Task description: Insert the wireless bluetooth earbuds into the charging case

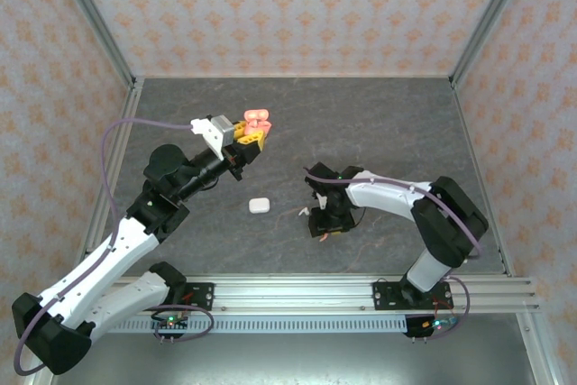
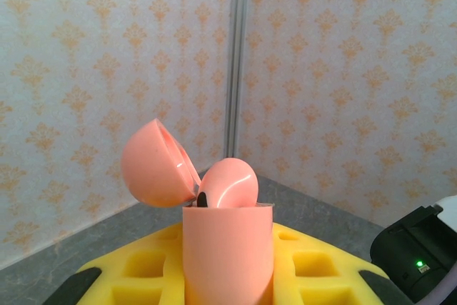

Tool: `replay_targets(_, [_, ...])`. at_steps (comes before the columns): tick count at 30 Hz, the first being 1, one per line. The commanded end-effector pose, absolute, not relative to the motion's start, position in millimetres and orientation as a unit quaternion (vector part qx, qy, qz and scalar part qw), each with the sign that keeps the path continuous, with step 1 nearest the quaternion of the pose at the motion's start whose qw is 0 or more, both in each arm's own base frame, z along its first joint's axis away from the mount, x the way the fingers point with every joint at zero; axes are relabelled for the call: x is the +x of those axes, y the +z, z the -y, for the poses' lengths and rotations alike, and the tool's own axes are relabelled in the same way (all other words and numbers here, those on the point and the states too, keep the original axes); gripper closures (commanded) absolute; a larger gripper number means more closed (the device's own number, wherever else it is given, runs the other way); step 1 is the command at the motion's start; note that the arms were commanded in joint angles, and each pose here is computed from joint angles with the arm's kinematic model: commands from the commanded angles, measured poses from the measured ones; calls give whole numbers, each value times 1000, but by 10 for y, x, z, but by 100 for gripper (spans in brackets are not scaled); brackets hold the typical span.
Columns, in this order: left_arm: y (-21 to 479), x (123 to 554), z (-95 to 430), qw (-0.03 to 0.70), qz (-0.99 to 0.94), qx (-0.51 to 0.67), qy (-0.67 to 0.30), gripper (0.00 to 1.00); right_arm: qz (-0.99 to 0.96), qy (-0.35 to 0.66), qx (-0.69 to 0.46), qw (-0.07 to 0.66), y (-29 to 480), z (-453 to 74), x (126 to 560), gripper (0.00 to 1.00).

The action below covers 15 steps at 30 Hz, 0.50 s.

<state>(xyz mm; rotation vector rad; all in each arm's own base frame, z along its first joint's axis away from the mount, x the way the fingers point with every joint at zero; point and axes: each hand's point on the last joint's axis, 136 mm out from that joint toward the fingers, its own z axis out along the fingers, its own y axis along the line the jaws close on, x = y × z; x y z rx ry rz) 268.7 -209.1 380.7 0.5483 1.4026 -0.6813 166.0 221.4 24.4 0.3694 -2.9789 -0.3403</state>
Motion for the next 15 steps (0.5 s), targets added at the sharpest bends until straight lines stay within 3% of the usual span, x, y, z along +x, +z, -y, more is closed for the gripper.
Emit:
replay_targets(1, [3897, 2649, 2054, 690, -615, 245, -294, 100, 982, -113, 132, 69, 235, -2251, 1638, 52])
replay_targets(15, [3875, 2666, 2054, 687, -619, 244, -291, 100, 978, -121, 162, 40, 325, -2420, 1753, 56])
